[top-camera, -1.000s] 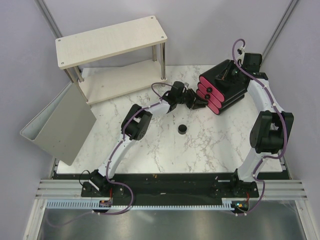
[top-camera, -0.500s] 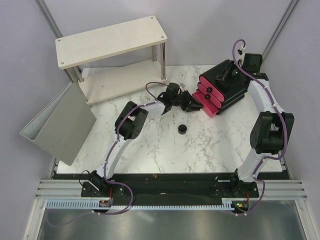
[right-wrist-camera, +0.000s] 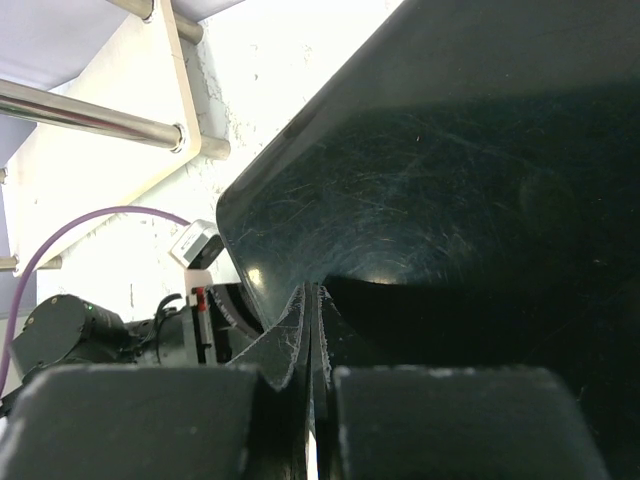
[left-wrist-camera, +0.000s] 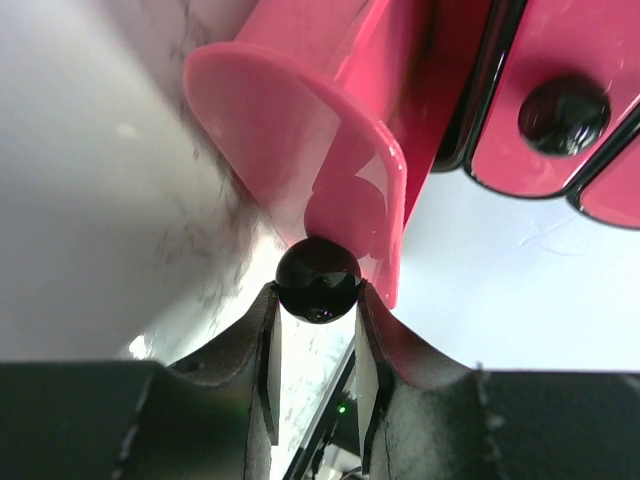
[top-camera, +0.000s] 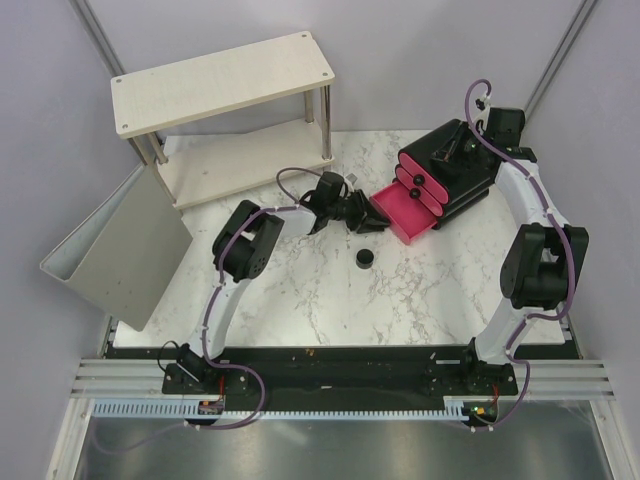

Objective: Organize the makeup

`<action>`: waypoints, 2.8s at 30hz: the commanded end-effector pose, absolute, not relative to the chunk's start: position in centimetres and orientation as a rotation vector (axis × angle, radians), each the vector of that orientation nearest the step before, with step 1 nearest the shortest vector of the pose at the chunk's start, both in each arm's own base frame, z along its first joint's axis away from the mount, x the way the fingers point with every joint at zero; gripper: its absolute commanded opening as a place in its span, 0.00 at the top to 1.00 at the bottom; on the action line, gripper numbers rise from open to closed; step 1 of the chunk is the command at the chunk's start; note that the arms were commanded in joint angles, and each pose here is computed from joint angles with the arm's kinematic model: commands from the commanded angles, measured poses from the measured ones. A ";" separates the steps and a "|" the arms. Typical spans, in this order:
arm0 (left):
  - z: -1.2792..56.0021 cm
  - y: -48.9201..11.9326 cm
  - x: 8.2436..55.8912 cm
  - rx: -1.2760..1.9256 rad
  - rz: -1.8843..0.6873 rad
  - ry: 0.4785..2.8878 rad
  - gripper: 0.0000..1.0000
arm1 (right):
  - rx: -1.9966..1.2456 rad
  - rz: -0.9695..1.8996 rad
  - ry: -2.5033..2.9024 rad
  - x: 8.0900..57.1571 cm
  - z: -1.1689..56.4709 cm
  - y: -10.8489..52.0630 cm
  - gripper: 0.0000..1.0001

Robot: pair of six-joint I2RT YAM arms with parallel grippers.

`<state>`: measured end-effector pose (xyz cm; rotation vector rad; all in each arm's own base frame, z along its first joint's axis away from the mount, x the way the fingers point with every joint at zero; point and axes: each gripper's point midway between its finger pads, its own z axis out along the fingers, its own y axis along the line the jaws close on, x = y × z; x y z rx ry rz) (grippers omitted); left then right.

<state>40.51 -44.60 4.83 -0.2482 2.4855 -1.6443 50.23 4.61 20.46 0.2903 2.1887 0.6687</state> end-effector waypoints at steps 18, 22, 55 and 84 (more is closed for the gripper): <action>8.9 -42.1 37.8 0.241 -1.557 2.357 0.54 | 0.400 0.616 2.421 46.4 13.4 3.9 1.00; 10.7 -41.0 38.4 0.272 -1.506 2.299 0.52 | 0.401 0.620 2.418 46.5 13.6 3.9 1.00; 6.4 -37.1 32.3 1.093 -0.496 2.463 0.46 | 0.400 0.633 2.430 46.4 13.0 4.1 1.00; 3.5 -39.1 30.9 1.261 -0.448 2.443 0.37 | 0.396 0.636 2.429 46.4 13.1 4.1 1.00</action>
